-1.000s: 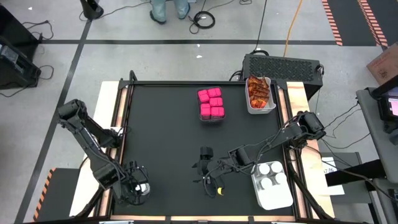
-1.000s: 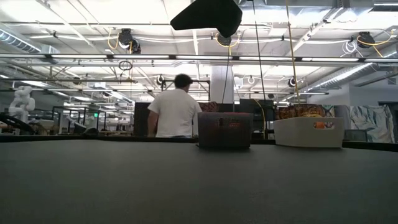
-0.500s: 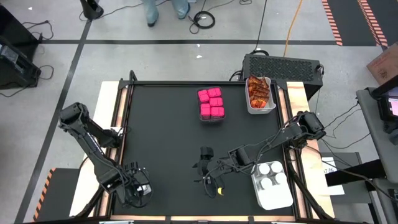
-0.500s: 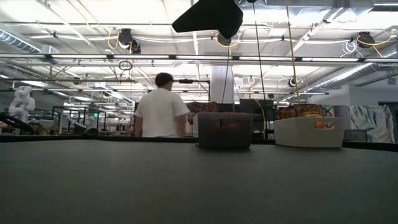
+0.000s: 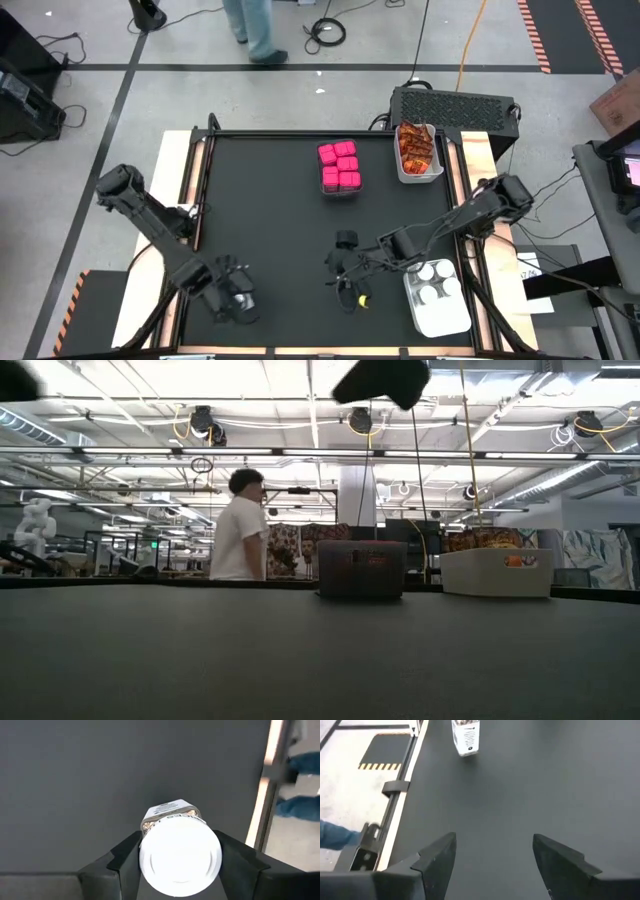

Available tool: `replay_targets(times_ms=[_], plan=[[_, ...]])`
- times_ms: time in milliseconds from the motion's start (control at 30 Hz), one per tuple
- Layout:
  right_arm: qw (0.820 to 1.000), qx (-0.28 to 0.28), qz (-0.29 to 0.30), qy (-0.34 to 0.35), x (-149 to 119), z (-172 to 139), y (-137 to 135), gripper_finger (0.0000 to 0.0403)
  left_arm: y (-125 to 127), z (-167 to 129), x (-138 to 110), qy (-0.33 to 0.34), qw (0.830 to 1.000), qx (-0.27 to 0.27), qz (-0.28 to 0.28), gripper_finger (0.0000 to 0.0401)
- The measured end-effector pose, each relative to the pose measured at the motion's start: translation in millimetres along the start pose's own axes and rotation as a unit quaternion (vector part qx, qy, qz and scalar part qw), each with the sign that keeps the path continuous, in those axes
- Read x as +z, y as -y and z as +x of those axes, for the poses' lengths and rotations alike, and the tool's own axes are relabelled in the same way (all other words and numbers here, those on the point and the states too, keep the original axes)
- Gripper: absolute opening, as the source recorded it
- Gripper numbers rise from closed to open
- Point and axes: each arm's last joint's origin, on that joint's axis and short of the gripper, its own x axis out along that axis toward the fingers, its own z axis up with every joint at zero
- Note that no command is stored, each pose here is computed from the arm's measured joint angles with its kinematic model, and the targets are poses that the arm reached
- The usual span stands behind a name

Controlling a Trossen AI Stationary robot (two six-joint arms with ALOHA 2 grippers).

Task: Sort spices by type
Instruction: Put the white seasoning bottle into the bottom white bin

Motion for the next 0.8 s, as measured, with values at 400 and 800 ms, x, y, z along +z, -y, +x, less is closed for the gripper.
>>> replay_targets(times_ms=[400, 800], plan=[[0.997, -0.06, 0.04, -0.008, -30.3, -51.3, -13.9, 0.0211, -59.0, -15.8, 106.3, 0.133, 0.991, -0.008, 0.021, 0.0207], [0.984, -0.064, 0.166, 0.014, -84.0, -59.6, -2.4, 0.0219, -61.1, 15.4, 188.5, 0.132, 0.989, 0.032, 0.058, 0.0207]])
